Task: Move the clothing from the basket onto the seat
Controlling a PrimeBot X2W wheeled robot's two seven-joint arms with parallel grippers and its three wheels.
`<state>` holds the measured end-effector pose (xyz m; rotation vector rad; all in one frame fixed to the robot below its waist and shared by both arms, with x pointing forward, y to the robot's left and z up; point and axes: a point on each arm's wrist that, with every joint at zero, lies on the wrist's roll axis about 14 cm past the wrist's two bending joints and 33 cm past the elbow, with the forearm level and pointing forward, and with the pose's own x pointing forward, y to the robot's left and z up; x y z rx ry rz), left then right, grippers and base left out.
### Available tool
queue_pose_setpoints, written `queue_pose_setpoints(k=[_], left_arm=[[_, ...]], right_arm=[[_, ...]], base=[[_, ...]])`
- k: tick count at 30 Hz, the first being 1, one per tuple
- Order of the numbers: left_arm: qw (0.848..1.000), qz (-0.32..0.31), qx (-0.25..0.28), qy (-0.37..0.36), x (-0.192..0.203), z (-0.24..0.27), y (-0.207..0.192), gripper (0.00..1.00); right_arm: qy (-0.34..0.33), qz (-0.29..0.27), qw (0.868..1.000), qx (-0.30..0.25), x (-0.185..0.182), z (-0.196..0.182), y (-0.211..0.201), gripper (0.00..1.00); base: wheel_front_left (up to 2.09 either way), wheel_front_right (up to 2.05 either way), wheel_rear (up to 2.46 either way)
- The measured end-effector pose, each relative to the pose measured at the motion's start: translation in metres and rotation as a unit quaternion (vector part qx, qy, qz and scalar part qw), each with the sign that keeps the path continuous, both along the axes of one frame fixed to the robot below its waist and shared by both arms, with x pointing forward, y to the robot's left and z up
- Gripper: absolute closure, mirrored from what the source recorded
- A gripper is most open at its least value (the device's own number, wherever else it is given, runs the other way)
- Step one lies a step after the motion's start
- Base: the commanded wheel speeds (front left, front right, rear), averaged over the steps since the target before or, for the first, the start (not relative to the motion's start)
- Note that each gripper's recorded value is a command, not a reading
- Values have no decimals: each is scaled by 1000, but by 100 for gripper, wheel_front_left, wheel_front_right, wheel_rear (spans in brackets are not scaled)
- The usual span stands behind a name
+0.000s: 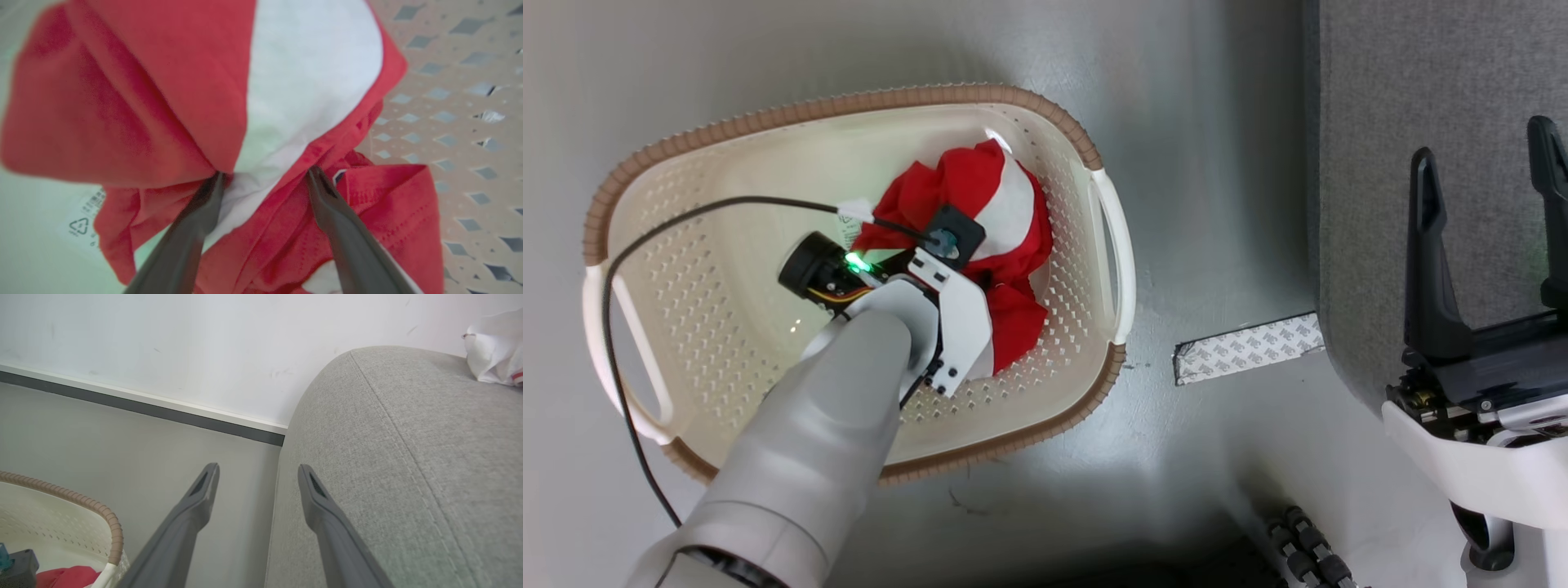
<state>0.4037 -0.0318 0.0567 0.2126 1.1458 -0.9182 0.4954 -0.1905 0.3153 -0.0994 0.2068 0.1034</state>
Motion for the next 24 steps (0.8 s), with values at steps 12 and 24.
queue_pose_setpoints(k=[12,24], left_arm=[[999,13,-33,-34,14,13,-4,100],[988,84,-61,-116,42,88,19,100]], right_arm=[[-3,1,1000,-2,1,2,1,0],[-42,-1,999,11,0,53,5,0]], base=[[0,0,0],[0,0,0]])
